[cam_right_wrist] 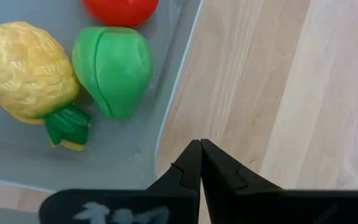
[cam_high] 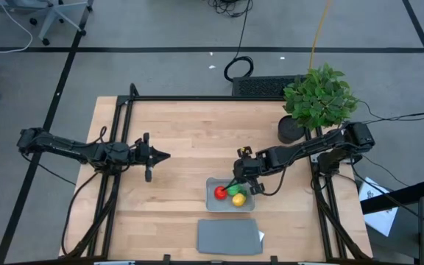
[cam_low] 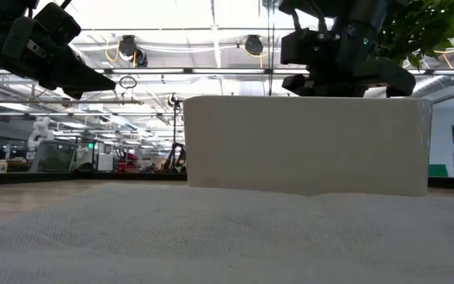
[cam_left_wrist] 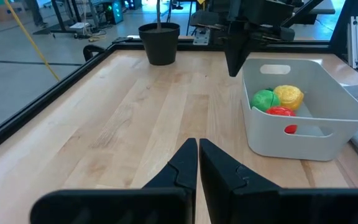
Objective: Pick and placing Produce into tupperware
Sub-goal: Return to Home Position
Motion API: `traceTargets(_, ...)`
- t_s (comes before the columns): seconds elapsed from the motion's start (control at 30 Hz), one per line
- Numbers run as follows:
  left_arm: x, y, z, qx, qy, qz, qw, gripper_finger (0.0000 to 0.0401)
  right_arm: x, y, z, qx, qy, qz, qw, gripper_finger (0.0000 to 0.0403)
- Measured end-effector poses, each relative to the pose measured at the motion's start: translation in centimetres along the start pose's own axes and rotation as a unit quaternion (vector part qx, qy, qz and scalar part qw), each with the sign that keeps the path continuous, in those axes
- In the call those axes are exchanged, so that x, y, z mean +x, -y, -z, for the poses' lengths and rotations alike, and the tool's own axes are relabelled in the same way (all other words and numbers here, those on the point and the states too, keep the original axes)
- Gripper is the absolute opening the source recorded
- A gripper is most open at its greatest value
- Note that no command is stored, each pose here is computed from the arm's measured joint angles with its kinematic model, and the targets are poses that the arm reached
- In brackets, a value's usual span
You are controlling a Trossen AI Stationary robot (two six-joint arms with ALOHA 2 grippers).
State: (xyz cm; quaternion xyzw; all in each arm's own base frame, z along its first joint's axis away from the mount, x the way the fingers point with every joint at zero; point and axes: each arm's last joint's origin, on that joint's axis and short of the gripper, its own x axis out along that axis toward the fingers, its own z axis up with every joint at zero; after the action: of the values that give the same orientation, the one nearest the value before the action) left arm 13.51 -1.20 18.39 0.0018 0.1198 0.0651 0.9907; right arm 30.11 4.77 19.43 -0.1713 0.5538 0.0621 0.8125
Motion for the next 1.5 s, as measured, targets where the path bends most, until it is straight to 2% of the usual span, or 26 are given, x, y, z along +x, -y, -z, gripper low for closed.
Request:
traceTargets(0.1, 0.0, 0.0, 0.0, 0.0, 0.0, 0.0, 1.0, 0.0021, 0.0, -0.2, 0.1, 0.0, -0.003, -0.027, 1.0, 0.0)
traceTargets(0.57, 0.0, 0.0, 0.0, 0.0, 0.0, 0.0, 1.0, 0.0021, -0.1, -0.8, 0.0, 0.01, 0.0, -0.042, 0.999, 0.0)
traceTargets(0.8, 0.0, 0.0, 0.0, -0.008, -0.001, 0.0, 1.0, 0.0021, 0.0, -0.4, -0.2, 0.011, 0.013, -0.035, 0.999, 0.0)
traceTargets(0.93, 0.0, 0.0, 0.0, -0.007, -0.001, 0.001, 1.0, 0.0021, 0.0, 0.3, -0.5, 0.008, 0.032, -0.005, 0.999, 0.0)
traceTargets(1.17, 0.0, 0.0, 0.0, -0.007, -0.001, 0.001, 1.0, 0.0021, 0.1, 1.7, -0.8, 0.014, 0.056, 0.011, 0.998, 0.0)
traceTargets(1.5, 0.0, 0.0, -0.1, 0.006, 0.003, 0.0, 1.0, 0.0021, -2.7, 1.8, -1.2, 0.007, 0.115, 0.023, 0.993, 0.0)
